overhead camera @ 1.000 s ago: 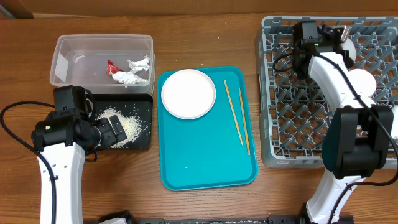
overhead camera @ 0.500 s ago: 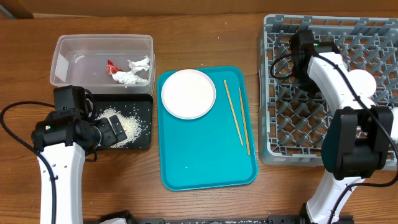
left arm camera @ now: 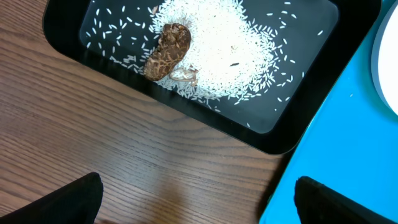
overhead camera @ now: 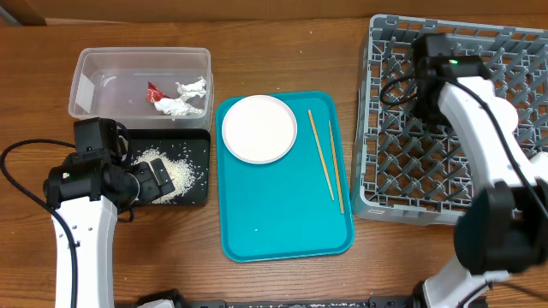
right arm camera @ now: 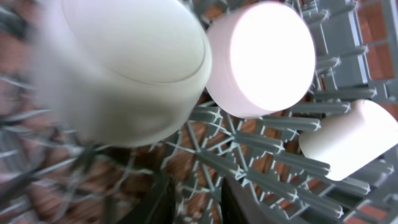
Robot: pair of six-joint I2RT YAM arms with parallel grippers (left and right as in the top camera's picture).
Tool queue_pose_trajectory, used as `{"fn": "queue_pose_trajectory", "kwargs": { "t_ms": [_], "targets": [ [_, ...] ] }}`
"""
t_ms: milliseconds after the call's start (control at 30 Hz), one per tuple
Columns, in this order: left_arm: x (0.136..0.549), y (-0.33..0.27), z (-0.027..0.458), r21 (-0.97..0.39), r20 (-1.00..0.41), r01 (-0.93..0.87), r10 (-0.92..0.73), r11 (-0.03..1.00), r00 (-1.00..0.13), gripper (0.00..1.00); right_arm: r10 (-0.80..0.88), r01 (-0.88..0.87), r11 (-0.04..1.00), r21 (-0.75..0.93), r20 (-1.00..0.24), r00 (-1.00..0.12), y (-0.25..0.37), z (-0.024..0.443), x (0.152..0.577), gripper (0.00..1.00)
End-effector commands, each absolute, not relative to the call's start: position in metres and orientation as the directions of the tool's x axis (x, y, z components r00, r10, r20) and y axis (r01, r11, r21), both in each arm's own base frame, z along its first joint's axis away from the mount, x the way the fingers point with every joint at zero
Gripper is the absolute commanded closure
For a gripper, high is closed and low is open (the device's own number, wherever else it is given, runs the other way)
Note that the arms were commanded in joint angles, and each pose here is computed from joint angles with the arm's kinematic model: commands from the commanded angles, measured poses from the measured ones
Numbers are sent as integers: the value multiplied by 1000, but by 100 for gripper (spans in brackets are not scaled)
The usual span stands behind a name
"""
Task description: Sort waste into correct bins and load items into the dishwasher
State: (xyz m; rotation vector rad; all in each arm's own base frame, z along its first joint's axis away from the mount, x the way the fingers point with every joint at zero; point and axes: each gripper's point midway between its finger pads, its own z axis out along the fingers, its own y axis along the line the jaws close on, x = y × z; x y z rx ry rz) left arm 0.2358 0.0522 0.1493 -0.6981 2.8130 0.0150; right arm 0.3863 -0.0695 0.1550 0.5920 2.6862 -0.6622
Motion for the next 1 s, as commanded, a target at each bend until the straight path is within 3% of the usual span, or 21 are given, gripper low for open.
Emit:
{"fn": "queue_pose_trajectory", "kwargs": {
  "t_ms": [0, 100, 233, 567, 733, 967],
  "targets": [
    [236, 54, 151, -43, -239, -458, -454, 888, -858, 0, 316, 400, 908, -124, -422, -850, -34, 188, 392, 72],
    [236, 54, 151, -43, -240, -458, -454, 888, -858, 0, 221, 193, 974, 115, -338, -915, 20, 186, 390, 84],
    [236, 54, 151, -43, -239, -458, -454, 888, -858, 0, 196, 128, 950, 285, -223, -955, 55, 177, 374, 88],
    [236, 54, 151, -43, -239, -458, -454, 888, -858, 0, 150, 153, 946, 285, 34, -988, 75, 116, 313, 88],
    [236, 54, 151, -43, -240, -458, -454, 888, -858, 0, 157, 195, 945, 264, 158, -975, 80, 89, 279, 95],
    [236, 54, 151, -43, -239, -458, -454, 888, -858, 0, 178, 237, 947, 216, 261, -949, 75, 81, 252, 96]
  ]
}}
